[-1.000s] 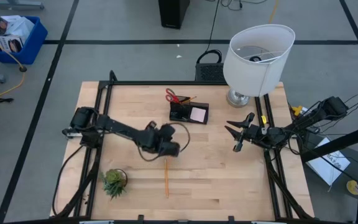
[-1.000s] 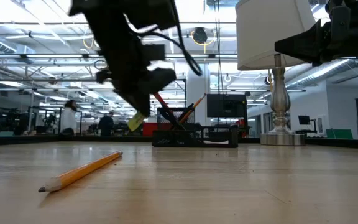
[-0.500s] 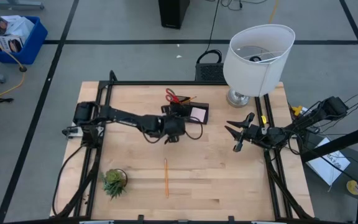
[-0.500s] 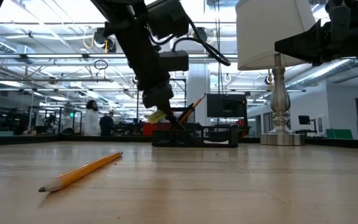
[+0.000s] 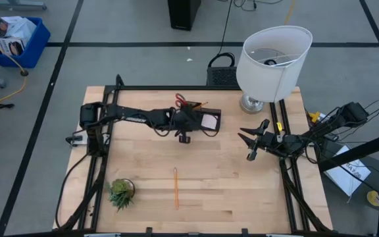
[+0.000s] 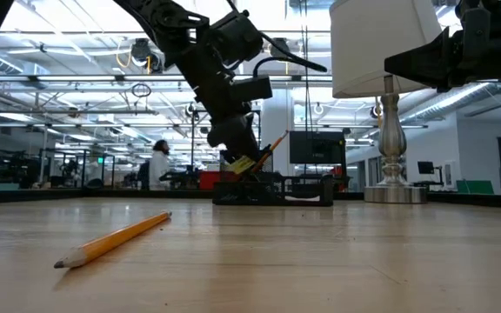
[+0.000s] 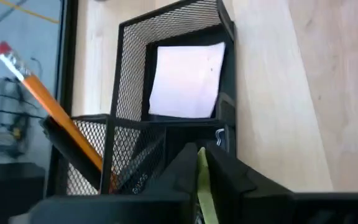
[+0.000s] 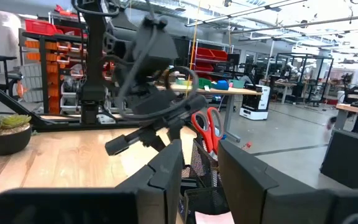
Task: Pick and place office supplies into organizer
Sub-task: Put the yellow green eraser into the desk organizer
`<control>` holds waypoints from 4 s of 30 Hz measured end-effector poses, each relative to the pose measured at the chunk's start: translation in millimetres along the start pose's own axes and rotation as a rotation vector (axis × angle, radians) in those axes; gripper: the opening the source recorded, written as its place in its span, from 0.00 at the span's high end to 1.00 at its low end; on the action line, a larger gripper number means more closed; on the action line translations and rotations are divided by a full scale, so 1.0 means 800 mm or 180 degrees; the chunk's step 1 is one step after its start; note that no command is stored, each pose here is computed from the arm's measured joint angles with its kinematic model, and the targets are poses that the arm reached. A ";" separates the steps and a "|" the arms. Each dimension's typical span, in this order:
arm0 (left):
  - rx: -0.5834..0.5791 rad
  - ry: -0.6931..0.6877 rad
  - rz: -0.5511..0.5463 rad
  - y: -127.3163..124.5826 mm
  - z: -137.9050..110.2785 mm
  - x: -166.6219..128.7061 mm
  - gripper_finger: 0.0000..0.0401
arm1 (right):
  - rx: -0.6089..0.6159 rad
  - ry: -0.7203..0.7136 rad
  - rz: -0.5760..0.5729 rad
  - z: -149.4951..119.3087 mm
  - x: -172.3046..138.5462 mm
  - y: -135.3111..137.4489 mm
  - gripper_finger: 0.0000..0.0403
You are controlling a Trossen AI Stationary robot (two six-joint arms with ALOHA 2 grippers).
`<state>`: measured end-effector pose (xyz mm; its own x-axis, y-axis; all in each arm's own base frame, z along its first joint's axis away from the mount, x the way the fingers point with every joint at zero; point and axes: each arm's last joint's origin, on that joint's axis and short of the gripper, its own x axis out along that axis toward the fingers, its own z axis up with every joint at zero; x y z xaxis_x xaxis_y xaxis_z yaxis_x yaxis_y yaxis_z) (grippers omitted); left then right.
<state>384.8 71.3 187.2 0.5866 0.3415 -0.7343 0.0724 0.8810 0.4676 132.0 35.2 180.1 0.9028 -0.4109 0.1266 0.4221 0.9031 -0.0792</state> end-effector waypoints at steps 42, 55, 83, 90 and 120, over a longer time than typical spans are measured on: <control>-0.1263 0.0781 -0.0596 -0.026 -0.037 -0.007 0.56 | -0.0001 0.0001 0.0001 0.000 0.000 0.000 0.75; -0.1513 0.0602 -0.0854 -0.028 -0.077 0.021 0.49 | -0.0001 0.0001 0.0000 0.000 0.000 0.000 0.75; -0.2330 0.0557 -0.0737 -0.041 -0.079 0.028 0.97 | 0.0000 0.0000 -0.0001 0.000 0.000 0.000 0.75; -0.2305 0.0547 -0.0616 -0.050 -0.073 0.024 0.99 | 0.0000 0.0000 -0.0001 0.000 0.000 0.000 0.75; -0.1995 0.0299 -0.0831 -0.079 -0.053 0.020 0.53 | 0.0000 0.0000 0.0001 0.000 0.000 0.000 0.75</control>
<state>355.4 34.8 124.8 0.5389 0.0941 -0.8371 -0.2952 0.9518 -0.0831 132.0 35.2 180.1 0.9029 -0.4107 0.1265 0.4219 0.9031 -0.0794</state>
